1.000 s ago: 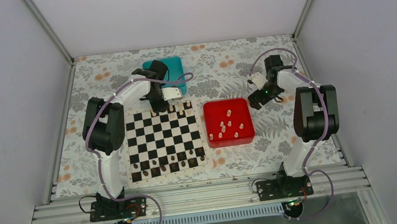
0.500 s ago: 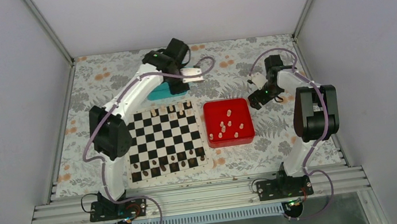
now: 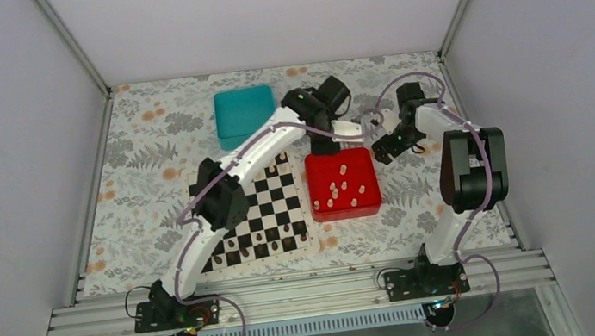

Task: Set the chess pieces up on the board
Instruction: Pick up the chess piece from the storage box.

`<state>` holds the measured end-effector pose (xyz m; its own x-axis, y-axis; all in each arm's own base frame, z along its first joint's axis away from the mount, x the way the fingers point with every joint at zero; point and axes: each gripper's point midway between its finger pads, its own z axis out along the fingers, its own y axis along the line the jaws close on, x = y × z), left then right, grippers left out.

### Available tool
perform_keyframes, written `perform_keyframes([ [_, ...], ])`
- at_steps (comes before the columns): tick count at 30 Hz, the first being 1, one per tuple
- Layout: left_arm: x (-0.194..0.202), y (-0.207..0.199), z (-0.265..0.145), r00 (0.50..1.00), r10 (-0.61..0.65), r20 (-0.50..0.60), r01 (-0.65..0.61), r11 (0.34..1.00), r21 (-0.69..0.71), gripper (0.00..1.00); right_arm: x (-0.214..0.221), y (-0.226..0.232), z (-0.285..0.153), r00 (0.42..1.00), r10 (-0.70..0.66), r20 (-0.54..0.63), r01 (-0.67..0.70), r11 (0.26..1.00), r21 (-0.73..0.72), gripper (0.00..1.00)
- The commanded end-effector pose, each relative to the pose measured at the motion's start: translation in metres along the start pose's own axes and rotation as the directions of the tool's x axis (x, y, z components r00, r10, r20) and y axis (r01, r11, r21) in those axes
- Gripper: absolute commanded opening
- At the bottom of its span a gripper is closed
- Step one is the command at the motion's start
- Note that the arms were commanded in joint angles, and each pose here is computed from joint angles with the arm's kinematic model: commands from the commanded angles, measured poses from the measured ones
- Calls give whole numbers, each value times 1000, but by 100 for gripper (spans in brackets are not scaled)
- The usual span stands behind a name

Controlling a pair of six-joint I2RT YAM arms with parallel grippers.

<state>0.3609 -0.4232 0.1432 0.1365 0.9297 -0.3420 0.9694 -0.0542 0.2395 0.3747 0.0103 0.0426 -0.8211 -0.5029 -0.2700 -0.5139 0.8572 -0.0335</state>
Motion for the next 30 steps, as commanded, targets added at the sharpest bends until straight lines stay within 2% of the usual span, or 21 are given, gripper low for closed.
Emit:
perform_keyframes([
  [1,-23,-27,15,999,47,27,-48,997,64,45,-2,0,0,1000,-2,3,2,1000,4,100],
  [8,-28,-40,35,998,51,47,-56,993,108,45,-3,1,0,1000,-3,3,3,1000,-5,100],
  [15,-18,-50,60,998,58,13,-59,988,145,45,-2,3,0,1000,-6,4,6,1000,-10,100],
  [30,-11,-55,86,998,64,-4,-63,984,164,45,-2,3,0,1000,-7,5,7,1000,-13,100],
])
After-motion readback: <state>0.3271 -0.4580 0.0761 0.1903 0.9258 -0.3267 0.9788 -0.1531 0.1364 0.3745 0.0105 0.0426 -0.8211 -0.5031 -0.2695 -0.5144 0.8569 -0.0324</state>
